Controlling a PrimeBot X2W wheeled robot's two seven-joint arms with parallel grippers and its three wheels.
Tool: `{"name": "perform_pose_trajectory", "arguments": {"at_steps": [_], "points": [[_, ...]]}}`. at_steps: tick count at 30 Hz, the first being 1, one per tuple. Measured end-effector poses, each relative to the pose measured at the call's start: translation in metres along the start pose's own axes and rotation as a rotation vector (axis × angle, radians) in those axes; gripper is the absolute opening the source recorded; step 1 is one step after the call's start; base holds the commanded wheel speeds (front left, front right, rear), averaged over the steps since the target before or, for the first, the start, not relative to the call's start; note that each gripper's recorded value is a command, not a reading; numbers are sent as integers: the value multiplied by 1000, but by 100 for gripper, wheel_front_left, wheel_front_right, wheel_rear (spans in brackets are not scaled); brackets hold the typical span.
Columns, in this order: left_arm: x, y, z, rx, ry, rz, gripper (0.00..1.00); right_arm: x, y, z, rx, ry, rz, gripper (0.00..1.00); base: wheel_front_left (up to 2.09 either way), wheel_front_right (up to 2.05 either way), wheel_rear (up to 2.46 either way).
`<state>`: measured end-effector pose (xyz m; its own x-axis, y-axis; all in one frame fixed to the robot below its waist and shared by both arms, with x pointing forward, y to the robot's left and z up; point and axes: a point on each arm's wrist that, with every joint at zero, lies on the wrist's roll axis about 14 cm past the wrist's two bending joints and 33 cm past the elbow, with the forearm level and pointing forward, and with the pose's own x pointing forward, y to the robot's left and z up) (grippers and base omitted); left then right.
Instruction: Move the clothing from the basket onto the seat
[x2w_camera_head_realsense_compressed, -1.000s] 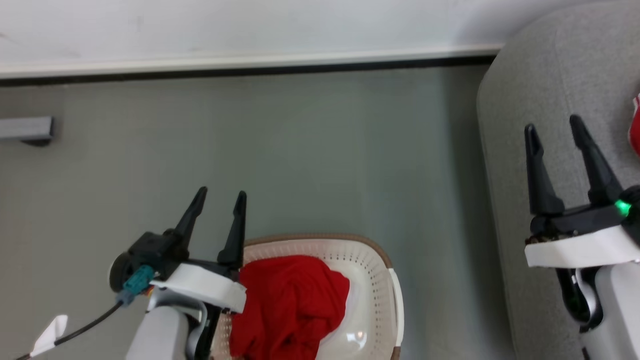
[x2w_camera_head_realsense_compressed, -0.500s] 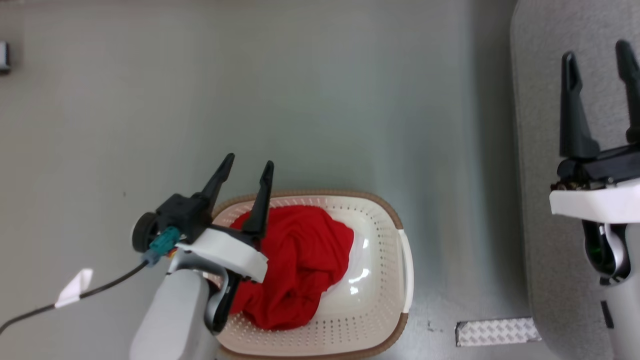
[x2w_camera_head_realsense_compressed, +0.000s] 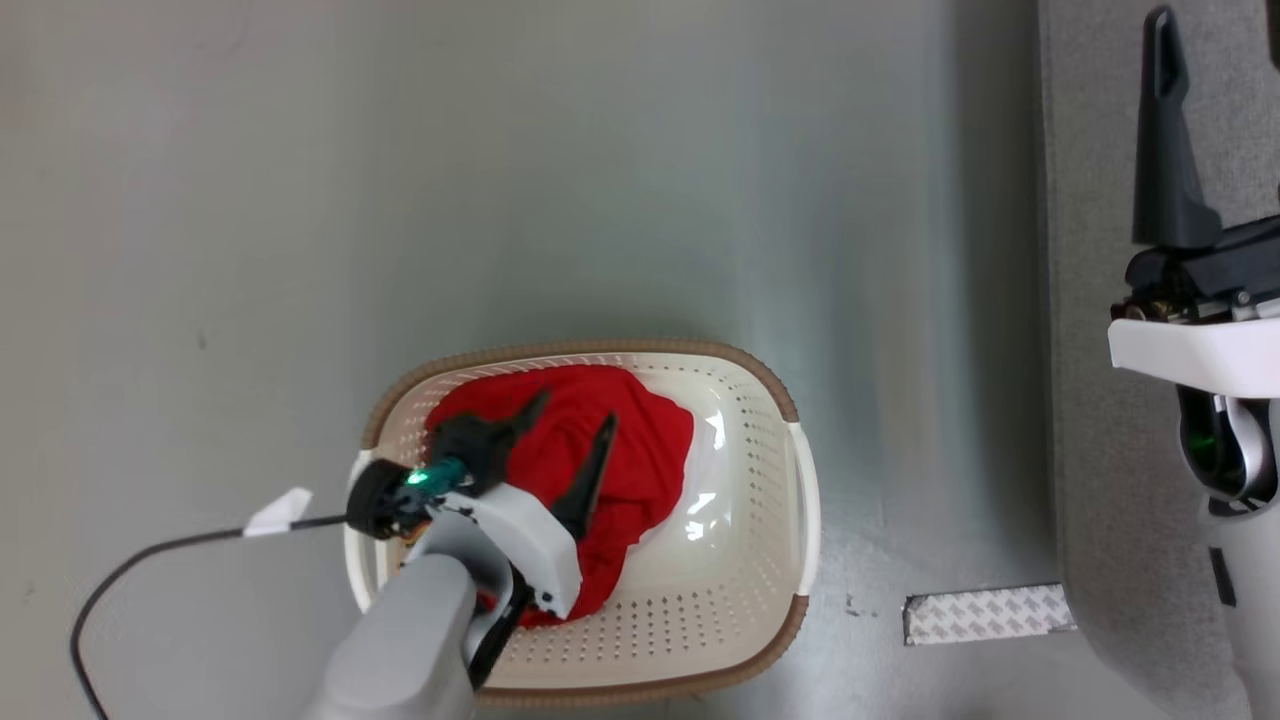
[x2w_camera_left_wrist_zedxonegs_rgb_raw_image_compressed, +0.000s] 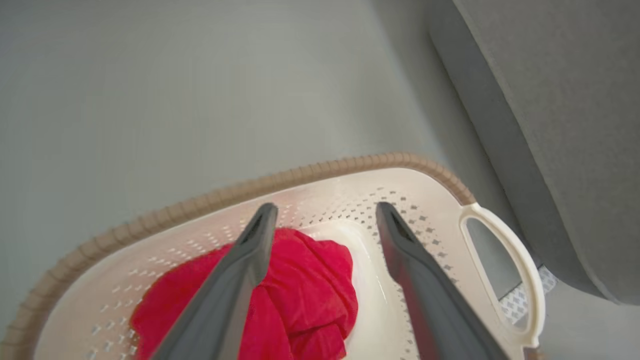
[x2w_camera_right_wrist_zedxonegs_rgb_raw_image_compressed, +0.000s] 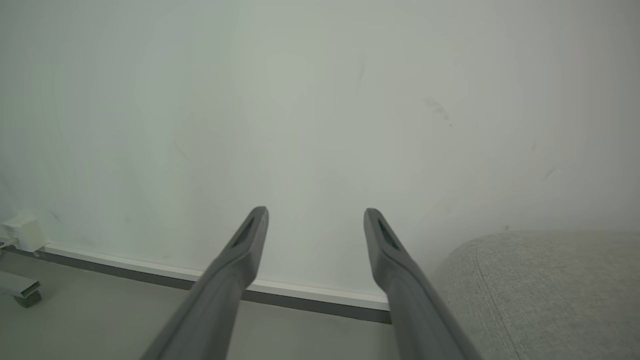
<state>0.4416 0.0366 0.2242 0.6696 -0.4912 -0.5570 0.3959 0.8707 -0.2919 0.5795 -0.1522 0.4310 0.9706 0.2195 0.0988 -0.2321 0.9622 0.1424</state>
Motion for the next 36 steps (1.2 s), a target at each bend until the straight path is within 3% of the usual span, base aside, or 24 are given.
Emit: {"name": "perform_pose_trajectory", "arguments": {"at_steps": [9, 15, 28, 36], "points": [[12, -9, -56, 44, 250, -65, 100, 4, -10, -1, -25, -10, -11, 100, 0, 0, 0], [16, 5, -101, 133, 467, -84, 100, 7, -20, -8, -45, -8, -21, 100, 0, 0, 0], [16, 20, -157, 141, 697, -89, 100, 6, -36, -25, -66, 16, -51, 100, 0, 0, 0], [10, 32, -190, 225, 853, -96, 100, 3, -46, -40, -83, 43, -64, 100, 0, 0, 0]]}}
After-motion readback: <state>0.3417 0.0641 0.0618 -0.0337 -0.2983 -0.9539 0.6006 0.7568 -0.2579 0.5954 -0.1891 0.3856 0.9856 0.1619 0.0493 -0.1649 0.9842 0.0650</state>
